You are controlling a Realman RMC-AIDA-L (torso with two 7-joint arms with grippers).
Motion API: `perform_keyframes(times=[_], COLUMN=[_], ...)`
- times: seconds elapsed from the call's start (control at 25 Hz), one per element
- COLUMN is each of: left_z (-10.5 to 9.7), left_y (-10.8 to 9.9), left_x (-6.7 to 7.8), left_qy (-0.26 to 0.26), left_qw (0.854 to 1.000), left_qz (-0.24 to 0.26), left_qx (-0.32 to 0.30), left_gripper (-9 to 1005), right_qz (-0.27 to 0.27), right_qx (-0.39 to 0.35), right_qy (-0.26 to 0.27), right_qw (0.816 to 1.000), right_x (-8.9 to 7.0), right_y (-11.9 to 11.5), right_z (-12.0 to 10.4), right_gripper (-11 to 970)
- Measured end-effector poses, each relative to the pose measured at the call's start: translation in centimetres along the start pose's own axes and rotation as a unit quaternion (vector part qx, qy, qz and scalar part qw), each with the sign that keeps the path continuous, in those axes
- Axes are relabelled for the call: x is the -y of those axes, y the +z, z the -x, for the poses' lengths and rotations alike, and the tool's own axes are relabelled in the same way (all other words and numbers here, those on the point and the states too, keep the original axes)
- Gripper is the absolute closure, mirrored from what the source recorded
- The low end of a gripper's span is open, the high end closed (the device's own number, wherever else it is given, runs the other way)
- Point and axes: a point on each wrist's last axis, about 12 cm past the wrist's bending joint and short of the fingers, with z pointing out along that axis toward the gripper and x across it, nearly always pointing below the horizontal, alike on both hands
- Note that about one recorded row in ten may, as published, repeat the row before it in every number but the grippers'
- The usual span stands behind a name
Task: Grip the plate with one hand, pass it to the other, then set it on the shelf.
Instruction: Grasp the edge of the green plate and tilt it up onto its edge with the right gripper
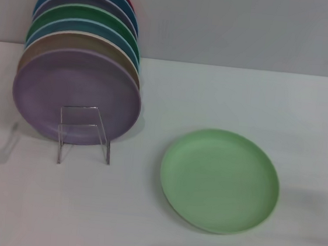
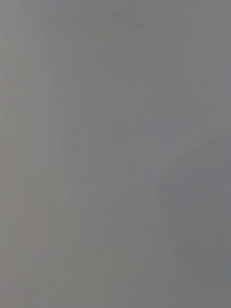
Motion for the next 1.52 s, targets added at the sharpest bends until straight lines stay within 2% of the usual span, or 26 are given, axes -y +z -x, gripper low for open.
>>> perform_keyframes(times=[0.28, 0.4, 0.44, 0.52, 0.56, 0.64, 0.68, 0.72, 0.76, 0.8, 0.84, 0.88, 0.92, 0.96, 1.0, 1.04, 1.08, 1.12, 1.16, 1.2, 1.24, 1.28, 1.32, 1.36, 1.44, 1.52], left_z=[0.0, -0.1, -0.1, -0.1, -0.1, -0.1, -0.1, 0.0, 0.0, 0.0, 0.0, 0.0, 0.0, 0.0, 0.0, 0.0, 0.0, 0.0, 0.0, 0.0, 0.0, 0.0, 0.0, 0.0, 0.0, 0.0], left_y=[-0.1, 0.0, 0.0, 0.0, 0.0, 0.0, 0.0, 0.1, 0.1, 0.2, 0.4, 0.4, 0.6, 0.6, 0.6, 0.8, 0.8, 0.9, 1.0, 1.0, 1.1, 1.1, 1.1, 1.1, 1.1, 1.1], left_x=[0.0, 0.0, 0.0, 0.0, 0.0, 0.0, 0.0, 0.0, 0.0, 0.0, 0.0, 0.0, 0.1, 0.1, 0.1, 0.2, 0.2, 0.2, 0.3, 0.3, 0.4, 0.4, 0.4, 0.4, 0.4, 0.4], left_qy=[0.004, 0.004, 0.004, 0.003, 0.003, 0.001, 0.0, 0.0, 0.0, 0.0, 0.0, 0.0, 0.0, 0.0, 0.0, 0.0, 0.0, 0.001, 0.0, 0.0, -0.001, -0.002, -0.003, -0.003, -0.003, -0.002], left_qw=[1.0, 1.0, 1.0, 1.0, 1.0, 1.0, 1.0, 1.0, 1.0, 1.0, 1.0, 1.0, 1.0, 1.0, 1.0, 1.0, 1.0, 1.0, 1.0, 1.0, 1.0, 1.0, 1.0, 1.0, 1.0, 1.0], left_qz=[-0.001, -0.001, -0.001, -0.001, -0.001, 0.0, 0.0, -0.001, -0.001, -0.001, -0.003, -0.003, -0.005, -0.005, -0.005, -0.007, -0.007, -0.007, -0.008, -0.008, -0.009, -0.009, -0.009, -0.009, -0.009, -0.01], left_qx=[-0.001, -0.002, -0.003, -0.004, -0.004, -0.004, -0.003, -0.002, -0.002, -0.001, 0.001, 0.001, 0.002, 0.002, 0.002, 0.002, 0.002, 0.001, 0.001, 0.001, 0.001, 0.001, 0.001, 0.001, 0.001, 0.001], left_gripper=[200, 202, 203, 205, 206, 207, 208, 209, 210, 210, 211, 212, 213, 214, 215, 215, 216, 217, 218, 219, 219, 220, 221, 222, 224, 225], right_qz=[0.005, 0.043, 0.043, 0.088, 0.088, 0.137, 0.161, 0.198, 0.198, 0.213, 0.225, 0.225, 0.222, 0.222, 0.209, 0.209, 0.197, 0.173, 0.173, 0.152, 0.152, 0.134, 0.1, 0.1, 0.079, 0.087], right_qx=[0.002, 0.009, 0.009, -0.006, -0.006, -0.034, -0.057, -0.1, -0.1, -0.131, -0.19, -0.19, -0.243, -0.243, -0.287, -0.287, -0.309, -0.351, -0.351, -0.406, -0.406, -0.441, -0.502, -0.502, -0.551, -0.59], right_qy=[0.005, 0.046, 0.046, 0.084, 0.084, 0.088, 0.093, 0.1, 0.1, 0.093, 0.066, 0.066, 0.035, 0.035, 0.013, 0.013, 0.002, -0.03, -0.03, -0.052, -0.052, -0.063, -0.071, -0.071, -0.073, -0.074], right_qw=[1.0, 0.998, 0.998, 0.993, 0.993, 0.986, 0.981, 0.97, 0.97, 0.964, 0.953, 0.953, 0.944, 0.944, 0.935, 0.935, 0.931, 0.92, 0.92, 0.9, 0.9, 0.885, 0.856, 0.856, 0.828, 0.799], right_x=[-0.1, 0.0, 0.0, 0.9, 0.9, 0.8, 0.4, -0.7, -0.7, -1.5, -3.1, -3.1, -5.2, -5.2, -6.9, -6.9, -7.6, -8.7, -8.7, -9.8, -9.8, -10.0, -9.7, -9.7, -9.2, -9.5], right_y=[0.2, 2.4, 2.4, 5.7, 5.7, 8.3, 9.7, 12.2, 12.2, 13.6, 15.5, 15.5, 17.1, 17.1, 18.4, 18.4, 19.1, 20.4, 20.4, 21.2, 21.2, 21.4, 21.3, 21.3, 21.1, 20.8], right_z=[0.0, 0.5, 0.5, 1.5, 1.5, 2.4, 2.6, 3.3, 3.3, 3.7, 4.3, 4.3, 5.4, 5.4, 6.7, 6.7, 7.6, 8.8, 8.8, 9.3, 9.3, 9.2, 8.7, 8.7, 8.2, 7.9], right_gripper=[158, 159, 159, 159, 160, 160, 160, 160, 161, 161, 161, 161, 161, 161, 162, 162, 162, 162, 162, 161, 161, 161, 161, 161, 161, 161])
